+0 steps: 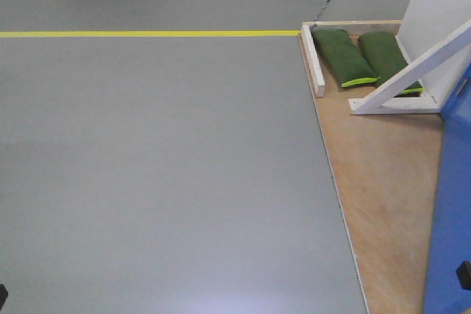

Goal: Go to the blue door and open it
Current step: 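Drive the base up to the blue door and stop beside it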

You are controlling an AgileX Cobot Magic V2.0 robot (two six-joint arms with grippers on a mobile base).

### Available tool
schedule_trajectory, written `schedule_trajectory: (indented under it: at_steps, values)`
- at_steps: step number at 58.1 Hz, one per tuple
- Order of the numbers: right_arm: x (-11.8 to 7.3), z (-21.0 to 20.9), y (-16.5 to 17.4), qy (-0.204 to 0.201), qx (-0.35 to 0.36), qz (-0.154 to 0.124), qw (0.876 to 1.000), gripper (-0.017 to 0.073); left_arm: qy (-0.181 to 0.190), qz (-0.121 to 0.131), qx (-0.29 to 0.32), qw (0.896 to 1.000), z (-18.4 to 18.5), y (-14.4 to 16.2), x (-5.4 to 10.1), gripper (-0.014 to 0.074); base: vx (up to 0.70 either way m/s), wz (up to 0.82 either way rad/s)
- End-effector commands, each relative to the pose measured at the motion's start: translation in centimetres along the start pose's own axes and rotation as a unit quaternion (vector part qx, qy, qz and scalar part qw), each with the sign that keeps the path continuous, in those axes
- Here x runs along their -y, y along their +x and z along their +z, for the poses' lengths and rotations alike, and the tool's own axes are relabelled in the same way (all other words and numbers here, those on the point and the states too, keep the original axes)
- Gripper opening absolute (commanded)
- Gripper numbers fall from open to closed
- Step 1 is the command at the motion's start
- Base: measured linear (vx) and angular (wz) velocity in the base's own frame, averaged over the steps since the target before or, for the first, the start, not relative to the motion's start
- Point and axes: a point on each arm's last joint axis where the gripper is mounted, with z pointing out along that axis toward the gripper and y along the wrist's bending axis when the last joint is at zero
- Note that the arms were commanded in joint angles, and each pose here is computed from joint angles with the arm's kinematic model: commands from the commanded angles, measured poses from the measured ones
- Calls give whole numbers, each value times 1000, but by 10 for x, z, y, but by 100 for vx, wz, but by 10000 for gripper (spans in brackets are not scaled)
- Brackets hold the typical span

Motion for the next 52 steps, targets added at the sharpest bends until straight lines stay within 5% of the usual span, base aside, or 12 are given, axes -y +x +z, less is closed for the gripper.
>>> schedule_trajectory:
  at_steps: [1,52]
  values:
    - [-1,-1,-7,-4,46,-4,999,8,0,-5,64,998,-4,-17,0,73,36,-3]
    - [-2,-2,-8,-15,47,-6,999,8,-4,-6,65,998,-5,-18,-1,73,21,-2]
